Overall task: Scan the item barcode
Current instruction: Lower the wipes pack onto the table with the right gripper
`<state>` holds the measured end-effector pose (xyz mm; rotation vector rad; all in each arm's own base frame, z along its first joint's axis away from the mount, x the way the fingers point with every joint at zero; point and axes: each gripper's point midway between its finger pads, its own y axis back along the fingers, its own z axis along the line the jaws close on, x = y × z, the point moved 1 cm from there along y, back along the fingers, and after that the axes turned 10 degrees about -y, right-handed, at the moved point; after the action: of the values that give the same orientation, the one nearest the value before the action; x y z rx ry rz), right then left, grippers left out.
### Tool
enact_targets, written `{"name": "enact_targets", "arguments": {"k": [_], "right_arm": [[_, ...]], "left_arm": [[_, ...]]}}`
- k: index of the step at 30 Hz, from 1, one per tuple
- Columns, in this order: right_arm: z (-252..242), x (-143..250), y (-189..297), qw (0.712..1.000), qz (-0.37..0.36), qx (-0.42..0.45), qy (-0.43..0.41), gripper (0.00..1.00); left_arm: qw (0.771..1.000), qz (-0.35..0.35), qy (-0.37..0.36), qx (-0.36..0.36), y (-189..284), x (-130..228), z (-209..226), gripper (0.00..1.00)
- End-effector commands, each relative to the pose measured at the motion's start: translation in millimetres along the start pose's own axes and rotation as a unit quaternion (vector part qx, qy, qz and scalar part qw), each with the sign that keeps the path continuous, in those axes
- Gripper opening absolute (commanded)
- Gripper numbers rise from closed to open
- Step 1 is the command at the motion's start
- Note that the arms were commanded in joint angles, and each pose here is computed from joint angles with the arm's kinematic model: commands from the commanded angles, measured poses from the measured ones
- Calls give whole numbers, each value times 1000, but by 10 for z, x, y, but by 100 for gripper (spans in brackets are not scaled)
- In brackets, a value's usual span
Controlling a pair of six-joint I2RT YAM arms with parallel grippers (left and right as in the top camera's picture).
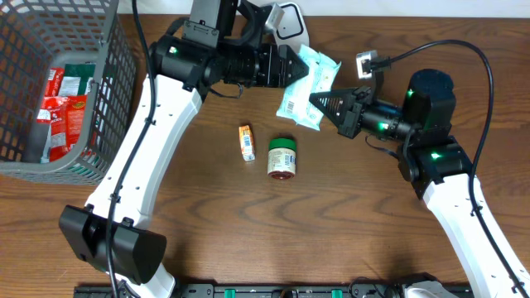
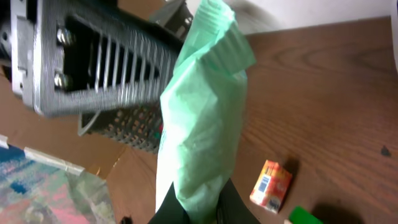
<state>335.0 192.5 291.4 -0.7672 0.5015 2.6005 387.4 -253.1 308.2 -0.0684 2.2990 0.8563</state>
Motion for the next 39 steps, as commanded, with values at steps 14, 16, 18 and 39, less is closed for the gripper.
{"name": "enact_targets", "arguments": {"k": [14,16,18,39], "right_arm": [[-1000,191,274,988,73,6,-133,1],[-1169,276,211,986,89,1,-143,2],[-1374,374,141,982,102,7,-157,2],[-2812,1175,12,946,176,206,-180,34]], "left_arm": [[974,41,6,-221,307,240,819,70],[973,52,3,-225,317,287,831,70],[971,61,8,-232,333,336,851,70],[966,88,-2,-241,365,450,876,71]]}}
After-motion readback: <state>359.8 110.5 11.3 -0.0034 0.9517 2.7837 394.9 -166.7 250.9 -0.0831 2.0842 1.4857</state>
